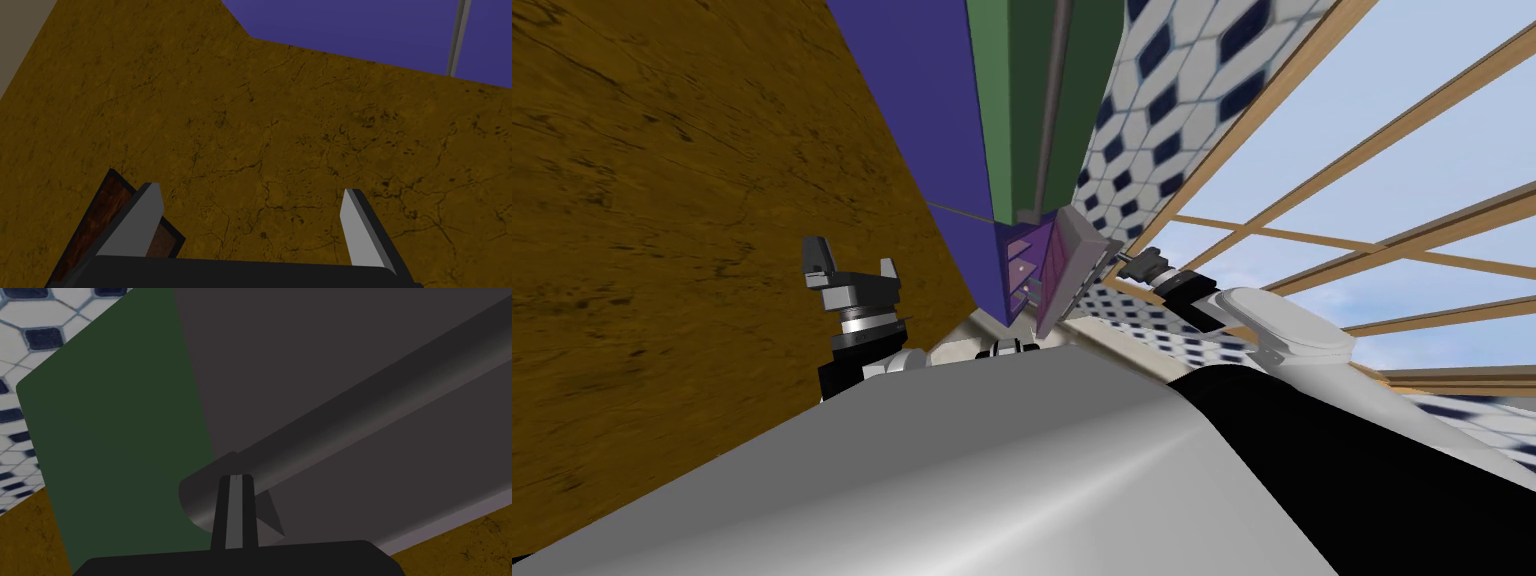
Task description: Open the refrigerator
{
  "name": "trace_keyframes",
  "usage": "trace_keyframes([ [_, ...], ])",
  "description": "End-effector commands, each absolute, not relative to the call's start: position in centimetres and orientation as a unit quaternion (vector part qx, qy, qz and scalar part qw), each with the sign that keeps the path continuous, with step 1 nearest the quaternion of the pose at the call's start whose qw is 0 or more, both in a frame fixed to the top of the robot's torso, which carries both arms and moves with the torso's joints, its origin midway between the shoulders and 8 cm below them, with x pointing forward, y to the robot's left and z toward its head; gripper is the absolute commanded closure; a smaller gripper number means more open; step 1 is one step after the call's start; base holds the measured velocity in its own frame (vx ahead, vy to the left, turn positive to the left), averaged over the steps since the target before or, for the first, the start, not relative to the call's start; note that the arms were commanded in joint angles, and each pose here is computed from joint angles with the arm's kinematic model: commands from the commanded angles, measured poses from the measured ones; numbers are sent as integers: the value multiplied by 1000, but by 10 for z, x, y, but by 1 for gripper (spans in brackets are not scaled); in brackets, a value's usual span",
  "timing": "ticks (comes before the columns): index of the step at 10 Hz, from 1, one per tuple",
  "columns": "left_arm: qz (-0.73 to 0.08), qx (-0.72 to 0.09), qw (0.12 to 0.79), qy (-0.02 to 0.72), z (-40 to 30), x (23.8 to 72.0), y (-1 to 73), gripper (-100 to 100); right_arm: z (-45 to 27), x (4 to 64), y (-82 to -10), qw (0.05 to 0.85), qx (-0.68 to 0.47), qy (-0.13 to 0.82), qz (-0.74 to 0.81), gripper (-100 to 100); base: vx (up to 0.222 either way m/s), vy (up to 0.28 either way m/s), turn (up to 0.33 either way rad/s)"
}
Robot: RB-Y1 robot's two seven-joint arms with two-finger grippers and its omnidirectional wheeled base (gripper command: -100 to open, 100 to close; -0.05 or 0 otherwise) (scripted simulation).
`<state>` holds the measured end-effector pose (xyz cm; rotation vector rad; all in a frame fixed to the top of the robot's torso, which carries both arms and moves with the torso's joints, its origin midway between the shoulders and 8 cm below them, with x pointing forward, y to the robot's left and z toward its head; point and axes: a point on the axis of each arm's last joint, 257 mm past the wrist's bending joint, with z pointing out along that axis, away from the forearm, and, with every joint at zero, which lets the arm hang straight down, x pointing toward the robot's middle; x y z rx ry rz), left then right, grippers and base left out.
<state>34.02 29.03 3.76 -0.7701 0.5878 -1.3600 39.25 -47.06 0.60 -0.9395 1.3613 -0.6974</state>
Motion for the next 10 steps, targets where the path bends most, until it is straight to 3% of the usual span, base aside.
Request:
trace_keyframes([
  [1,-604,-342,671,261,38,340,290,0,10,390,-493,607,-408,585,-351,-100,66,160,-31],
  [10,-604,-342,671,261,38,340,290,0,17,374,-569,531,-392,566,-493,-100,49,133,-49],
])
